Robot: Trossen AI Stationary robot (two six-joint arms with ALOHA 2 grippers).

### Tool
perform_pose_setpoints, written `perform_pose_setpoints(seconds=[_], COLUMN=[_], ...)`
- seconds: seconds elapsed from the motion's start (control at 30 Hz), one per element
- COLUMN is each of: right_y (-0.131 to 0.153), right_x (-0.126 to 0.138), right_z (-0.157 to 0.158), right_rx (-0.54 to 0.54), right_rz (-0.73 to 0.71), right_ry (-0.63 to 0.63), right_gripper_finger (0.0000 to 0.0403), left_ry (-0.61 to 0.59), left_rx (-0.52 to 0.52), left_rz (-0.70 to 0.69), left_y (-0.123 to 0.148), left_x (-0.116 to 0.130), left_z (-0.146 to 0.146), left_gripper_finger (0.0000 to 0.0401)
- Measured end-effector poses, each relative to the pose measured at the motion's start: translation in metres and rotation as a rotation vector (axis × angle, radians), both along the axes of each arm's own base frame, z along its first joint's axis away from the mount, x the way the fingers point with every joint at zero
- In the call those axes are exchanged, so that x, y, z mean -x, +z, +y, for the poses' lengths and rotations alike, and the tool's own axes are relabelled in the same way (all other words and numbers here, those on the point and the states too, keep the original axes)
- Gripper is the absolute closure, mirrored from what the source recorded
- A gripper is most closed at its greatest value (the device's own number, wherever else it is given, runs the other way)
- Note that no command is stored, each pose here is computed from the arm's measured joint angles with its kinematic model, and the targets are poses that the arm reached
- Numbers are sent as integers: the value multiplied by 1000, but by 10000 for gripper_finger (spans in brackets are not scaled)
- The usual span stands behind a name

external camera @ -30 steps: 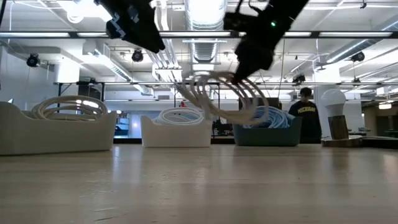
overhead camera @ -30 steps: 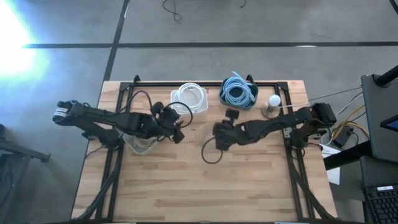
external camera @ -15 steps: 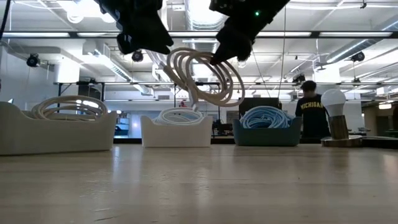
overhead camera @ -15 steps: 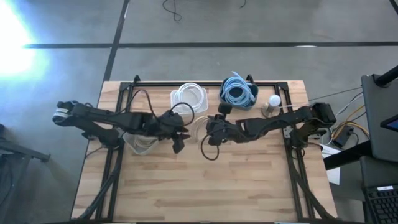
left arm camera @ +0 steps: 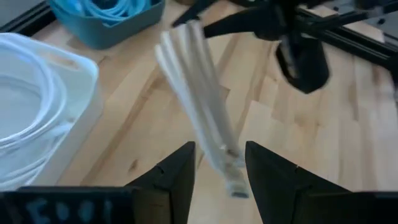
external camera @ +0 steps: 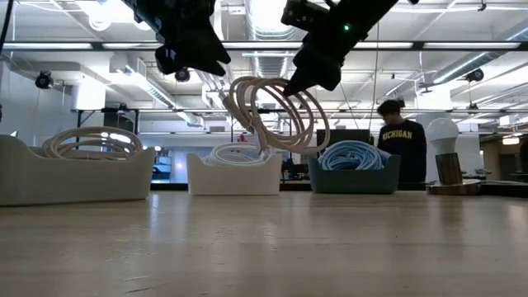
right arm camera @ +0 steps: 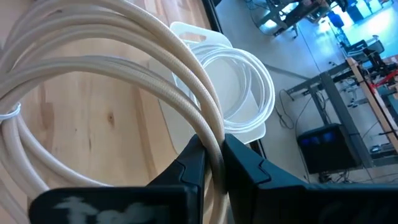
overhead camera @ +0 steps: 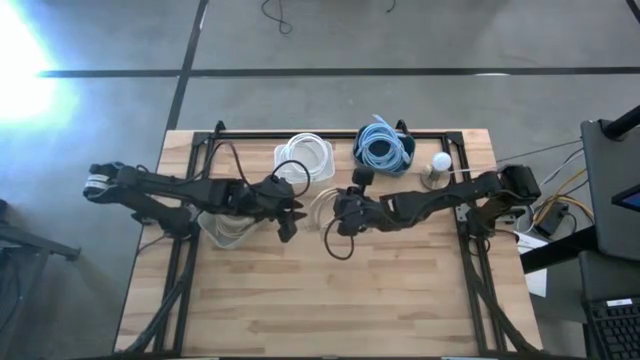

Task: Pick & Place USB Port
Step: Put the brown charger cable into the gray bin

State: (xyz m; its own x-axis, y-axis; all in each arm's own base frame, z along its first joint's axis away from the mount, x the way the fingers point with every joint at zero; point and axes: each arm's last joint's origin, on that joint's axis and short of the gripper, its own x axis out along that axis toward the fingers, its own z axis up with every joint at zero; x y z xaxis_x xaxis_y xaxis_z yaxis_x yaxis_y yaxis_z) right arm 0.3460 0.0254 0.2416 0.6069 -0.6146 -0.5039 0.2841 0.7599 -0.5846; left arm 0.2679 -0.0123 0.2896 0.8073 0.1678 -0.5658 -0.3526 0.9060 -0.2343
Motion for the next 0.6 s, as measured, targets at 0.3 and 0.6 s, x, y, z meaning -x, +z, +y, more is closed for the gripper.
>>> perform_pose_setpoints(seconds=[0.3,0.6], right_y=[0,8], right_x=[0,-7], right_z=[1,2], right_rx=[-1,17], right_rz=[-10,-100], right_ry=[2,29], right_gripper_finger=[369,369], left_ry=[-43,-64], left_rx=[59,58], left_rz=[10,-36], left_y=[-10,-18], left_x=[-1,-2], left_z=[3,4], left_gripper_finger=[247,247])
